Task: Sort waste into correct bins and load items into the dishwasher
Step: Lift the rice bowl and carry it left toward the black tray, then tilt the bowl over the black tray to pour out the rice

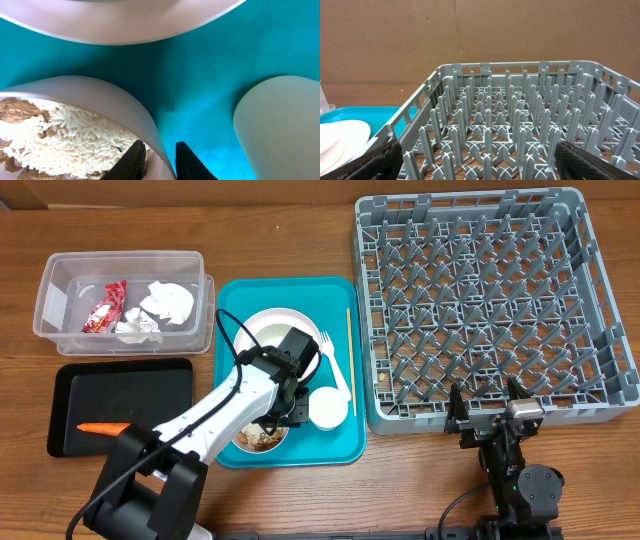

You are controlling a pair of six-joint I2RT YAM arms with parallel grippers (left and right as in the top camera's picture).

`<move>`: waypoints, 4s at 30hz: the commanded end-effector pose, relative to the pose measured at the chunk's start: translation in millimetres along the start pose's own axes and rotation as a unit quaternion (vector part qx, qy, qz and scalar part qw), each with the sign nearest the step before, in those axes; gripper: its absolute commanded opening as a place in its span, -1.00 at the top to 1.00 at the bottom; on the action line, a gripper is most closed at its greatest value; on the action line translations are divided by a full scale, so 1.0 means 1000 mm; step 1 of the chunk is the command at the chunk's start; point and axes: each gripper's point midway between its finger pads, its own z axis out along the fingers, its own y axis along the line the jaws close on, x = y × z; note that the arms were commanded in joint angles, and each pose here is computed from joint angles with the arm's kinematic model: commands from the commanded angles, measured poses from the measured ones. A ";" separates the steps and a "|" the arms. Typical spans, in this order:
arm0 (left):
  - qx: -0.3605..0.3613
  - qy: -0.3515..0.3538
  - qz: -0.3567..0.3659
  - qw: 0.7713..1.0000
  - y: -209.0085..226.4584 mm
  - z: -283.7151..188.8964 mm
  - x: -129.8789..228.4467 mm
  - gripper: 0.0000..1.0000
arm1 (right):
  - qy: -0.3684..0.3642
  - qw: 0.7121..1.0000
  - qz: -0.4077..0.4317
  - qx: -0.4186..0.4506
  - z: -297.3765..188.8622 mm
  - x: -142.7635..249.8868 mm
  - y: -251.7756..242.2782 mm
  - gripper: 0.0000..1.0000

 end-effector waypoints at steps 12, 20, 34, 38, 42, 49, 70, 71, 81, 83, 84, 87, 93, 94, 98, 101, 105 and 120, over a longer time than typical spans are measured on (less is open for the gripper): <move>-0.003 0.013 0.008 1.000 0.003 0.005 0.005 0.92 | -0.002 1.000 -0.001 0.001 0.000 0.002 -0.001 -1.00; -0.003 0.013 0.008 1.000 0.003 0.005 0.006 0.92 | -0.002 1.000 -0.001 0.001 0.000 0.002 -0.001 -1.00; -0.009 0.022 0.008 1.000 0.002 -0.009 0.005 0.92 | -0.002 1.000 -0.001 0.001 0.000 0.002 -0.001 -1.00; -0.014 0.031 0.008 0.999 0.004 -0.011 0.008 0.92 | -0.002 1.000 -0.001 0.001 0.000 0.002 -0.001 -1.00; -0.019 0.031 0.008 0.999 0.004 -0.018 0.007 0.92 | -0.002 1.000 -0.001 0.001 0.000 0.002 -0.001 -1.00; -0.019 0.020 0.010 1.000 0.000 -0.037 -0.004 0.92 | -0.002 1.000 -0.001 0.001 0.000 0.002 -0.001 -1.00; -0.038 -0.043 0.031 0.998 0.017 -0.105 -0.045 0.92 | -0.002 1.000 -0.001 0.001 0.000 0.002 -0.001 -1.00; -0.038 -0.046 0.026 0.998 0.022 -0.109 -0.047 0.92 | -0.002 1.000 -0.001 0.001 0.000 0.002 -0.001 -1.00; -0.041 -0.070 -0.025 0.996 0.098 -0.134 -0.062 0.92 | -0.002 1.000 -0.001 0.001 0.000 0.002 -0.001 -1.00; -0.042 -0.069 -0.041 0.996 0.114 -0.136 -0.063 0.92 | -0.002 1.000 -0.001 0.001 0.000 0.002 -0.001 -1.00; -0.037 -0.070 -0.048 0.996 0.121 -0.136 -0.064 0.92 | -0.002 1.000 -0.001 0.001 0.000 0.002 -0.001 -1.00; 0.002 -0.075 -0.064 0.995 0.133 -0.137 -0.070 0.92 | -0.002 1.000 -0.001 0.001 0.000 0.002 -0.001 -1.00; 0.055 -0.106 -0.119 0.986 0.165 -0.142 -0.084 0.91 | -0.002 1.000 -0.001 0.001 0.000 0.002 -0.001 -1.00; 0.059 -0.108 -0.125 0.985 0.171 -0.142 -0.084 0.91 | -0.002 1.000 -0.001 0.001 0.000 0.002 -0.001 -1.00; 0.059 -0.111 -0.153 0.980 0.199 -0.141 -0.080 0.91 | -0.002 1.000 -0.001 0.001 0.000 0.002 -0.001 -1.00; 0.107 -0.130 -0.157 0.973 0.205 -0.141 -0.083 0.92 | -0.002 1.000 -0.001 0.001 0.000 0.002 -0.001 -1.00; 0.166 -0.159 -0.162 0.960 0.209 -0.136 -0.090 0.92 | -0.002 1.000 -0.001 0.001 0.000 0.002 -0.001 -1.00; 0.302 -0.209 -0.134 0.921 0.201 -0.111 -0.082 0.92 | -0.002 1.000 -0.001 0.001 0.000 0.002 -0.001 -1.00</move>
